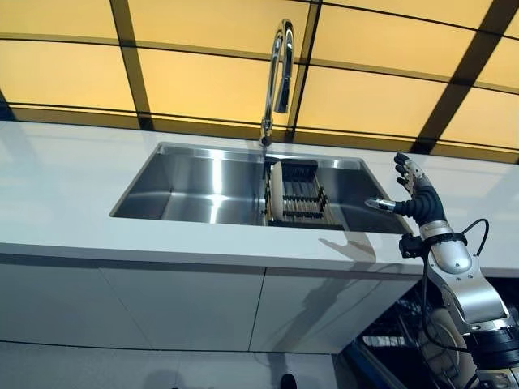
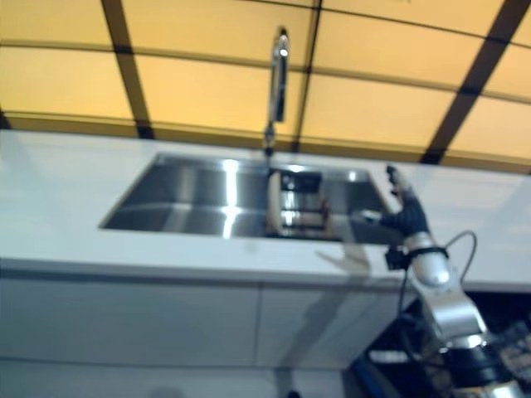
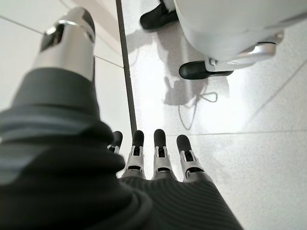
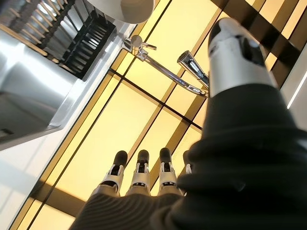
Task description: Take plates into dishwasher
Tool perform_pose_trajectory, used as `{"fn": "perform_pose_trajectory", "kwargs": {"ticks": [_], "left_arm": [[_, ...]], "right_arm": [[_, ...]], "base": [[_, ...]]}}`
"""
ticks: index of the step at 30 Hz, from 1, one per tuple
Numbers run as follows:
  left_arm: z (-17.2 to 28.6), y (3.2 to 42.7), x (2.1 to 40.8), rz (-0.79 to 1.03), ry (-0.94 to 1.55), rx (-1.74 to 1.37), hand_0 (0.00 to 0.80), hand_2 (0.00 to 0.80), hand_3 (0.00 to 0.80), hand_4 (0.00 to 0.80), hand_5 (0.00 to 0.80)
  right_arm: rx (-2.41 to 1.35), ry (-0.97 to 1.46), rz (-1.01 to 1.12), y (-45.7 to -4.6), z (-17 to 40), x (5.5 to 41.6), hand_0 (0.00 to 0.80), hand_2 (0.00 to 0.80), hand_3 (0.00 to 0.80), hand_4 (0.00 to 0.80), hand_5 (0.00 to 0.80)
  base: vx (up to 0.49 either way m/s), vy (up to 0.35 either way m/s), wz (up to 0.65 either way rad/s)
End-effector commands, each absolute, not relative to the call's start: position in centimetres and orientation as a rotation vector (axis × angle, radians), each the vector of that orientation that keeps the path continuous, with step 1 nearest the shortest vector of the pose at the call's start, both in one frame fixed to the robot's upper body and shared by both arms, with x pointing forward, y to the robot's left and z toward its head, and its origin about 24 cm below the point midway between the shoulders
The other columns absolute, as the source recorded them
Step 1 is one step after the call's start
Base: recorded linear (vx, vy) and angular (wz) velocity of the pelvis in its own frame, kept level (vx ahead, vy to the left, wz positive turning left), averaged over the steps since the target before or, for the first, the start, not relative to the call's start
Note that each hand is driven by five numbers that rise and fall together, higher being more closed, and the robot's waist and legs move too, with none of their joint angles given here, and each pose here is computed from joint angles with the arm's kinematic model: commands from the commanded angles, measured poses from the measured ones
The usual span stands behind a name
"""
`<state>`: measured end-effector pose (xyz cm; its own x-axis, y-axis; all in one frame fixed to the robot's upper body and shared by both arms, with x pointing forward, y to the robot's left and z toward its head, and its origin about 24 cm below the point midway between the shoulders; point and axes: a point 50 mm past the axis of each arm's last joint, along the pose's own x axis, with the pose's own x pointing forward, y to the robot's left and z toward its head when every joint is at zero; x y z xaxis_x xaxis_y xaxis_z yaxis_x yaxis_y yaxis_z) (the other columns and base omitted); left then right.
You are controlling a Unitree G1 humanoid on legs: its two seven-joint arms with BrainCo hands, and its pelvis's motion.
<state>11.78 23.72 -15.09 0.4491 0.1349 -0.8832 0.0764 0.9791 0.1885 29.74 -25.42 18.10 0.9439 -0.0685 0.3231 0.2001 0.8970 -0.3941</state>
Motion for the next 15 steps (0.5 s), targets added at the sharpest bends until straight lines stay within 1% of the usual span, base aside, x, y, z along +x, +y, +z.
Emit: {"fn": "perform_pose_trajectory", "kwargs": {"ticks": [1, 5, 8, 15], "left_arm": [[-14.6, 25.0, 12.1, 0.073, 1.075, 0.237, 0.000, 0.000, 0.000, 0.000, 0.000], [-14.6, 25.6, 11.5, 0.091, 1.097, 0.235, 0.000, 0.000, 0.000, 0.000, 0.000], [-14.6, 25.8, 11.2, 0.116, 1.102, 0.218, 0.000, 0.000, 0.000, 0.000, 0.000], [-14.6, 25.3, 11.2, 0.109, 1.065, 0.185, 0.000, 0.000, 0.000, 0.000, 0.000]], "right_arm": [[-0.432, -0.418, -0.187, -26.3, 21.4, 30.1, 0.000, 0.000, 0.000, 0.000, 0.000], [-0.422, -0.411, -0.175, -25.8, 21.1, 30.4, 0.000, 0.000, 0.000, 0.000, 0.000], [-0.421, -0.413, -0.165, -25.3, 21.3, 30.8, 0.000, 0.000, 0.000, 0.000, 0.000], [-0.434, -0.416, -0.157, -24.4, 22.1, 31.6, 0.000, 0.000, 0.000, 0.000, 0.000]], "base": [[0.062, -0.192, 0.60], [0.054, -0.197, 0.43], [0.021, -0.198, 0.26], [0.019, -0.198, 0.08]]}}
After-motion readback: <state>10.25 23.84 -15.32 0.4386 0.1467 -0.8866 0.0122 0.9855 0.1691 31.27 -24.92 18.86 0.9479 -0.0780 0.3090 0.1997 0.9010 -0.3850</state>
